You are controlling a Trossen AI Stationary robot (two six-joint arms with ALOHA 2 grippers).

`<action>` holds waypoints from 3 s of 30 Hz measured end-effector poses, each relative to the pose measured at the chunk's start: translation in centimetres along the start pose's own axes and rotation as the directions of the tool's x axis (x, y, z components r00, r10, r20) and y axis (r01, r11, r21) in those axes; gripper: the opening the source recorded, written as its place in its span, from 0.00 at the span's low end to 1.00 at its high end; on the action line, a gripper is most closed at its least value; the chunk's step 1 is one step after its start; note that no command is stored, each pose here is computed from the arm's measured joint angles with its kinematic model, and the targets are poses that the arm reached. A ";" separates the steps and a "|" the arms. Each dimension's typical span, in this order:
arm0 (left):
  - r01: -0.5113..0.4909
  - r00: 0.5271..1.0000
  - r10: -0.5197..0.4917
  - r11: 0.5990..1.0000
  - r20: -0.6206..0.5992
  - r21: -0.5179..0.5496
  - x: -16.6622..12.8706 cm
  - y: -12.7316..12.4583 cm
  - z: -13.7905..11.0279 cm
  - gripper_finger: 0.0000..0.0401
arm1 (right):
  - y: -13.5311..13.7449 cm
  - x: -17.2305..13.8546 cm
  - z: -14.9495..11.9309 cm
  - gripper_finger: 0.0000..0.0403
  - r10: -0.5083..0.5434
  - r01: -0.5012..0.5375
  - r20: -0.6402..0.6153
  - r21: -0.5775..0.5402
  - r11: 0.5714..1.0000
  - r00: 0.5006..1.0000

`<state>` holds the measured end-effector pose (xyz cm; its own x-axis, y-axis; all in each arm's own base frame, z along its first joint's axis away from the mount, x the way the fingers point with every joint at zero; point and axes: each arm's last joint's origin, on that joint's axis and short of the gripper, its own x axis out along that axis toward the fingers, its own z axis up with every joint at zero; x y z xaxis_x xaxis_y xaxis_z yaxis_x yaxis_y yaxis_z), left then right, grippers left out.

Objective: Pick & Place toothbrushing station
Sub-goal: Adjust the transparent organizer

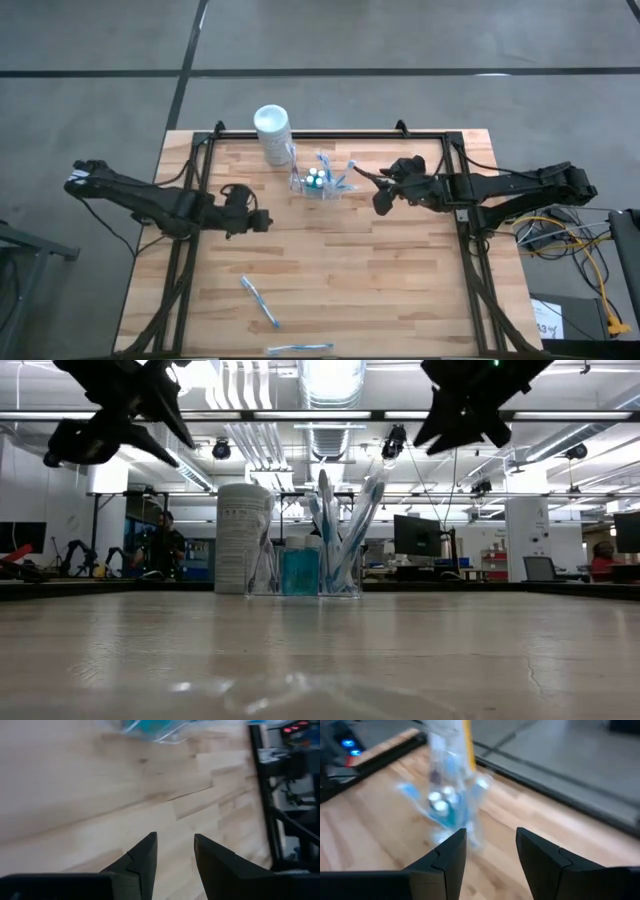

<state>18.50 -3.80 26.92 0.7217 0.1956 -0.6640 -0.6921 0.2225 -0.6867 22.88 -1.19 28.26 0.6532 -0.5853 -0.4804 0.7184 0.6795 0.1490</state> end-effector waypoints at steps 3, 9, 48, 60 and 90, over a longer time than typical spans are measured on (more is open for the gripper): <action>0.053 0.998 -0.054 0.997 0.012 0.057 -1.0 0.0 0.6 0.33 | -0.8 0.4 -0.3 0.42 -0.038 0.042 -0.045 0.076 0.996 0.998; 0.137 0.986 -0.148 0.982 0.078 0.129 -3.3 0.2 1.6 0.33 | -0.6 1.5 1.0 0.40 0.159 -0.159 0.020 0.245 0.956 0.987; 0.242 0.963 -0.259 0.952 0.072 0.190 -5.6 0.6 2.5 0.33 | -11.0 13.9 -2.8 0.33 0.256 -0.109 0.025 0.941 0.321 0.966; 0.241 0.964 -0.258 0.952 0.071 0.191 -5.6 0.6 2.5 0.33 | -12.2 18.7 -2.3 0.33 0.432 -0.065 -0.080 0.948 0.310 0.899; 0.245 0.963 -0.262 0.950 0.070 0.192 -5.6 0.6 2.5 0.33 | -7.6 20.9 -4.4 0.33 0.573 -0.035 -0.197 0.929 0.369 0.796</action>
<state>14.08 -2.44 31.02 0.8769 0.1969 -0.4384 -0.4785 0.4423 -0.7585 29.98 -16.64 13.33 0.8841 0.0107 -0.4672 0.4640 -0.1396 0.8748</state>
